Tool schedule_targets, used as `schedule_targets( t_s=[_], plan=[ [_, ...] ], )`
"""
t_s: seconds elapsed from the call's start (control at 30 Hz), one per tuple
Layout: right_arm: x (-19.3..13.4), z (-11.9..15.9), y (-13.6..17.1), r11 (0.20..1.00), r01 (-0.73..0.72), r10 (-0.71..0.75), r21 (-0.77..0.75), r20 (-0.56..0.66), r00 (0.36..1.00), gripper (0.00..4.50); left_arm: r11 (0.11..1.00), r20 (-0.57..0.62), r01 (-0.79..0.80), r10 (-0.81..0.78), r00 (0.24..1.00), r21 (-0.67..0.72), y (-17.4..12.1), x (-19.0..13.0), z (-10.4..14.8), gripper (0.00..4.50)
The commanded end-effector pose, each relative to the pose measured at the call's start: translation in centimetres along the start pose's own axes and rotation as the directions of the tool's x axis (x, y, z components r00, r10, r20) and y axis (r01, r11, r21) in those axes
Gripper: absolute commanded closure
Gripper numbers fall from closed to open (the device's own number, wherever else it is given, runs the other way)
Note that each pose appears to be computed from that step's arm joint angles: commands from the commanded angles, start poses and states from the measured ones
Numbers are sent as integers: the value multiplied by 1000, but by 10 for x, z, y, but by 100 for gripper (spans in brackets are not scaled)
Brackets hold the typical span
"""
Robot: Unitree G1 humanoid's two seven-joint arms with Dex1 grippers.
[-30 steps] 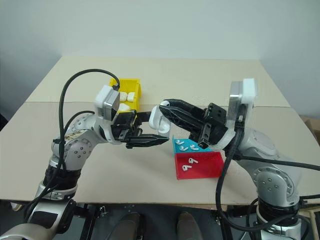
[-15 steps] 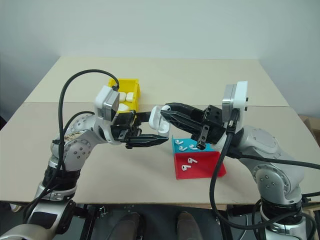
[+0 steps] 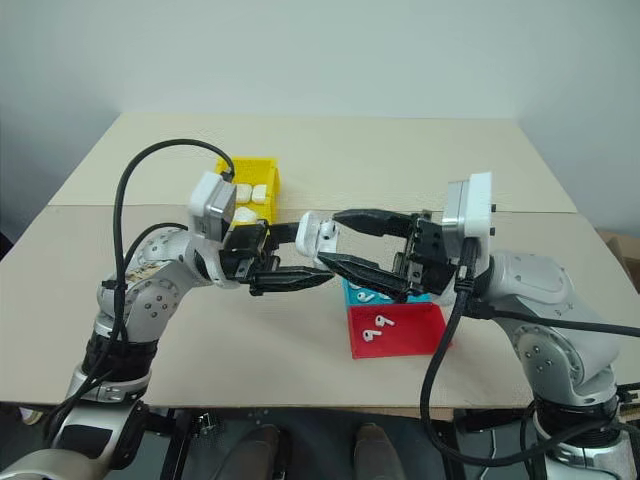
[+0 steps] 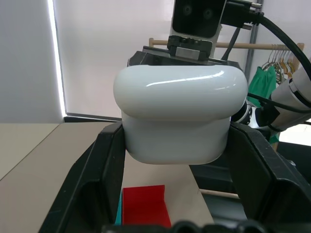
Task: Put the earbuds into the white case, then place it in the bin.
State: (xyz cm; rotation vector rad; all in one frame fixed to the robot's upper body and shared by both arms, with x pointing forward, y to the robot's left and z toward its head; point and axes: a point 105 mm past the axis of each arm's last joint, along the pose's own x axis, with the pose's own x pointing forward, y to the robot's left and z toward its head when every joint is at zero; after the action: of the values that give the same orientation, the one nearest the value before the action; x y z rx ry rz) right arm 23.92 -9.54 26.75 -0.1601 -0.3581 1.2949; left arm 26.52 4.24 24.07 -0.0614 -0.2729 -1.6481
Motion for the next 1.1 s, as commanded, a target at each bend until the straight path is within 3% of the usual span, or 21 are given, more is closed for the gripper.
schedule_targets(
  t_s=[0.03,0.2,0.37,0.47,0.57,0.67,0.8,1.1],
  plan=[
    [-10,13,-16,994,56,-57,-90,-4,998,116,998,31,3,-6,1000,68,-4,0,15,172],
    [-31,21,-47,983,76,-93,-165,-98,991,116,996,14,-38,37,999,80,-3,-9,16,172],
    [-27,4,-67,970,-92,14,-225,-327,945,116,994,21,-65,63,998,92,-2,-11,17,172],
    [-26,-28,-78,960,-213,86,-180,-535,840,116,991,31,-86,84,996,102,-2,-9,17,172],
    [-23,-63,-97,970,-227,93,-84,-738,668,133,989,39,-100,96,995,107,-3,-9,19,172],
    [-24,-77,-97,961,-278,156,-1,-824,544,202,988,37,-106,102,994,109,-4,-10,20,172],
    [-30,-95,-96,947,-313,196,68,-896,398,202,986,36,-125,122,992,112,-3,-12,20,172],
    [-28,-134,-87,931,-337,231,138,-939,255,202,985,48,-136,131,990,104,-5,-11,18,172]
  ],
)
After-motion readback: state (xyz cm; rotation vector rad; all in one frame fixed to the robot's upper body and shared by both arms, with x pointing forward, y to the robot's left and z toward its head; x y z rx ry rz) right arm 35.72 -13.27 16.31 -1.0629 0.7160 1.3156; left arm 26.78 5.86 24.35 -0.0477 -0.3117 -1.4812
